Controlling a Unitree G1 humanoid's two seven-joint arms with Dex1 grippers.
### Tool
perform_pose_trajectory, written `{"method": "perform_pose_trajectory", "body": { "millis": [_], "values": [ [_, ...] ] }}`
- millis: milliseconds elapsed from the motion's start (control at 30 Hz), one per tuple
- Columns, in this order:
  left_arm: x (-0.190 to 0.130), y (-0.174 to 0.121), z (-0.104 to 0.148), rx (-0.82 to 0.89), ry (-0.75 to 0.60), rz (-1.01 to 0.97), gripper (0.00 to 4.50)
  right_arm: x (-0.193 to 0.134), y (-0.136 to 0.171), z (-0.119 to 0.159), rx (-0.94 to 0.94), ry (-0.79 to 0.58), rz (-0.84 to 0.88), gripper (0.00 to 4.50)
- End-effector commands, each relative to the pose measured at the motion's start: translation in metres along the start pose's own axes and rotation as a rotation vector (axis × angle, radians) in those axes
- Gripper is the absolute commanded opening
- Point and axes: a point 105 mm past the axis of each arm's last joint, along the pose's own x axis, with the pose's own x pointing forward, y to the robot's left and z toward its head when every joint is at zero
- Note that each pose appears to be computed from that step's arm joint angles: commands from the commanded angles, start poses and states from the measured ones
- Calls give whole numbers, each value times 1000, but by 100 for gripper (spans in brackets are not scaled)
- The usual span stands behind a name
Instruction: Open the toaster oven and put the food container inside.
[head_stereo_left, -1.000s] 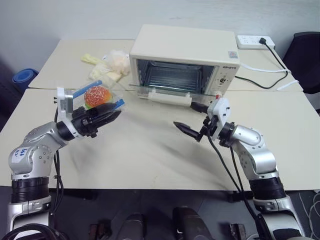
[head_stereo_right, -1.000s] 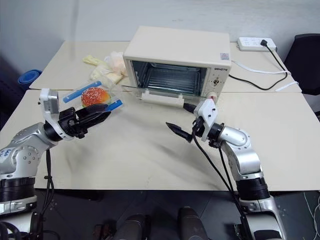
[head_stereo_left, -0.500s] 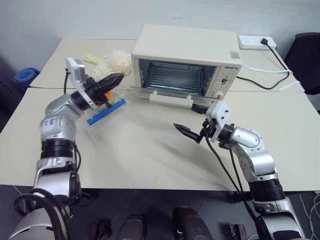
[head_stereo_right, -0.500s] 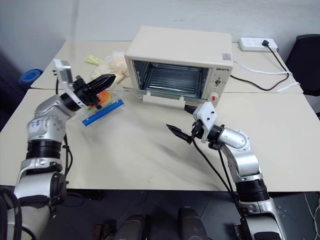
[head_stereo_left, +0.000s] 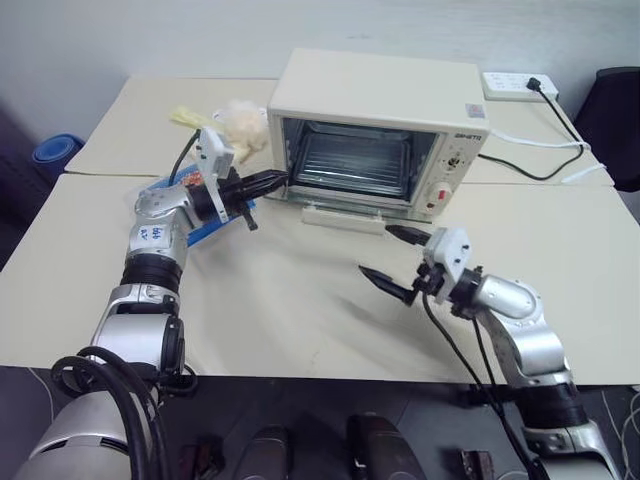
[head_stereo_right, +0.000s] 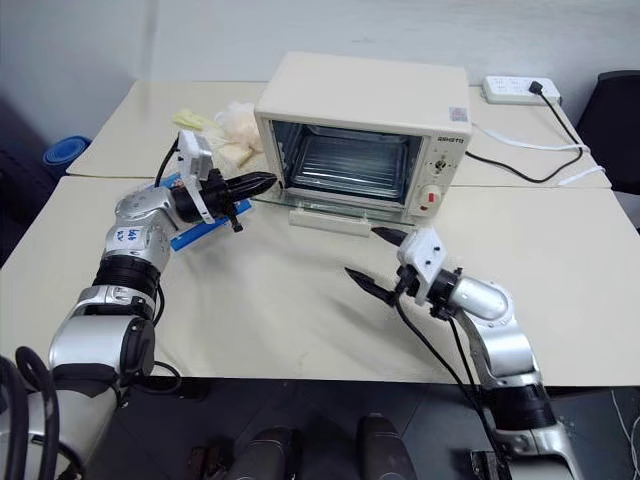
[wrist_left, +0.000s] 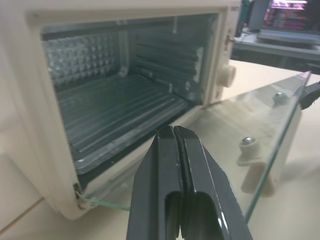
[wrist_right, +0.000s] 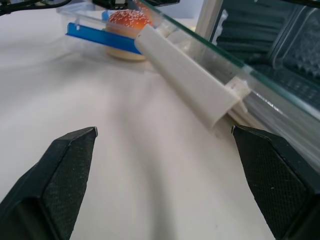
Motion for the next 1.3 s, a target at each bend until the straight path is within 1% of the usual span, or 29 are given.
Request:
{"method": "perform_pose_trajectory", "body": {
  "millis": [33,167,233,300,400,467,600,733,867,1000,1067,1133,1167,1200,1233,1300],
  "values": [
    [4,-6,15,92,2,-51,2,-32,6,8,-27,-27,-17,450],
    [4,-21,6,150,61,-106,2,-66,8,2,24,3,-80,450],
    [6,-26,-1,156,81,-99,2,-79,1,5,18,-7,-136,450],
    [9,-35,-12,147,103,-82,2,-92,-7,5,0,14,-187,450],
    [12,-50,-27,126,126,-79,2,-104,-15,7,-17,40,-219,450],
    [12,-56,-35,120,151,-73,2,-107,-16,9,-22,44,-218,450],
    [10,-55,-47,129,197,-3,2,-106,-15,10,-20,35,-219,450],
    [6,-58,-59,116,222,35,2,-100,-14,13,20,-11,-225,450],
    [-7,-56,-74,88,251,80,2,-97,-14,13,29,-37,-208,450],
    [-17,-57,-73,51,230,106,2,-94,-15,10,65,-59,-173,450],
    [-26,-63,-65,-4,170,119,2,-90,-12,10,82,-78,-131,450],
    [-41,-65,-50,-64,81,175,40,-84,-10,13,75,-93,-79,450],
    [-59,-69,-39,-89,27,210,56,-79,-11,16,78,-117,-63,450],
    [-71,-74,-32,-102,-2,229,83,-75,-12,18,77,-134,-54,450],
    [-84,-77,-28,-111,-12,263,116,-71,-11,20,67,-148,-39,450],
    [-124,-80,-26,-131,-7,403,176,-62,-7,24,48,-176,8,450]
  ]
}}
